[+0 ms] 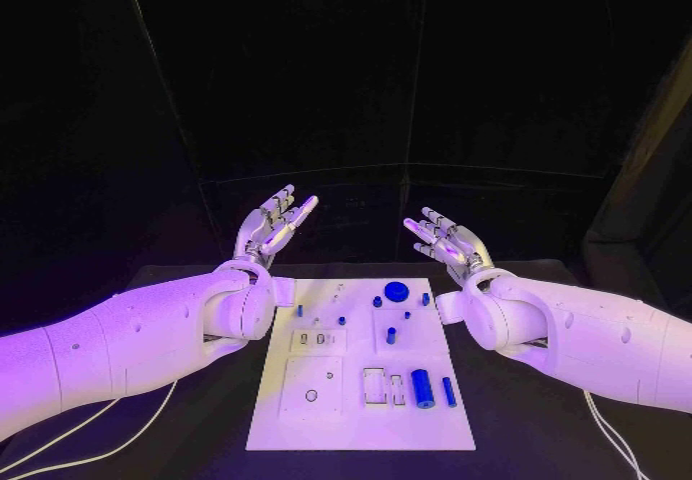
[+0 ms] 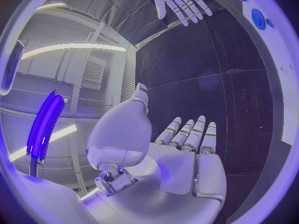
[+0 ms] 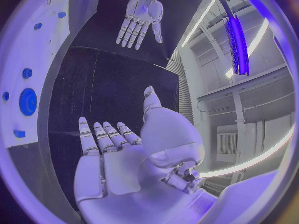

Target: Assemble the parts on the task board

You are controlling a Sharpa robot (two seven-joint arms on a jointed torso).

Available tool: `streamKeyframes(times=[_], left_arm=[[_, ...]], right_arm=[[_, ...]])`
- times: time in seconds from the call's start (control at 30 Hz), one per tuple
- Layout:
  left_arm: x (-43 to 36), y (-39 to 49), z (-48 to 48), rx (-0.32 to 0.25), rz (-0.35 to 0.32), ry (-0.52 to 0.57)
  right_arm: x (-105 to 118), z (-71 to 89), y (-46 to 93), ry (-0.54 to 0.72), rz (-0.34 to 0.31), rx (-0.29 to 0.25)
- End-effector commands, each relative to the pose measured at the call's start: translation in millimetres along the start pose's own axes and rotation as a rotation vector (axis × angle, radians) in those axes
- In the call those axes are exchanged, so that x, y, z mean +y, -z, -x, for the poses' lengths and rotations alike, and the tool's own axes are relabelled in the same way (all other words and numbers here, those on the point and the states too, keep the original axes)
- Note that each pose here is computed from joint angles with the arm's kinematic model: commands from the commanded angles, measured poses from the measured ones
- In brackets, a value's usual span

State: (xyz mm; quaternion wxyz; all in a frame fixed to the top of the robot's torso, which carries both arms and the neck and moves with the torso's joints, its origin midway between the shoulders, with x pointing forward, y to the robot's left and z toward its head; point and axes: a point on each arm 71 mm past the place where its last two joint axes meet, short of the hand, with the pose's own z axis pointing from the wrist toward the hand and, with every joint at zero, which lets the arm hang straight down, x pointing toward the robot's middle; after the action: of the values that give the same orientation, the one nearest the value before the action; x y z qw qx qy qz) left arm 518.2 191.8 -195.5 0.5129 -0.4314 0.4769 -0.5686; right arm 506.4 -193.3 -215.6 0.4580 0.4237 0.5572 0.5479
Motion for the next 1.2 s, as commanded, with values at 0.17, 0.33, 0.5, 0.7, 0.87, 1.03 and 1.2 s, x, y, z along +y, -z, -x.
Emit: streamKeyframes(times=[0.17, 0.33, 0.5, 0.7, 0.87, 1.03, 1.2], left_arm=[[-8.4, -0.6, -2.6, 0.041, -0.108, 0.060], [-10.0, 2.1, 13.2, 0.045, -0.105, 0.069], [-12.0, 5.6, 18.6, 0.072, -0.105, 0.083], [-15.1, 10.6, 22.0, 0.122, -0.099, 0.103], [-19.7, 17.9, 24.3, 0.145, -0.097, 0.110], [-29.1, 26.5, 26.4, 0.167, -0.102, 0.116], [-38.5, 36.2, 23.6, 0.198, -0.110, 0.125]], right_arm=[[3, -10.0, -8.0, 0.025, -0.010, 0.228], [8, 18.9, -12.4, 0.347, 0.093, 0.213], [19, 22.9, -17.6, 0.502, 0.148, 0.228], [32, 25.3, -25.3, 0.672, 0.193, 0.243], [40, 25.6, -31.0, 0.833, 0.204, 0.259], [47, 19.7, -35.2, 1.007, 0.205, 0.289], [51, 5.6, -38.0, 1.190, 0.203, 0.338]])
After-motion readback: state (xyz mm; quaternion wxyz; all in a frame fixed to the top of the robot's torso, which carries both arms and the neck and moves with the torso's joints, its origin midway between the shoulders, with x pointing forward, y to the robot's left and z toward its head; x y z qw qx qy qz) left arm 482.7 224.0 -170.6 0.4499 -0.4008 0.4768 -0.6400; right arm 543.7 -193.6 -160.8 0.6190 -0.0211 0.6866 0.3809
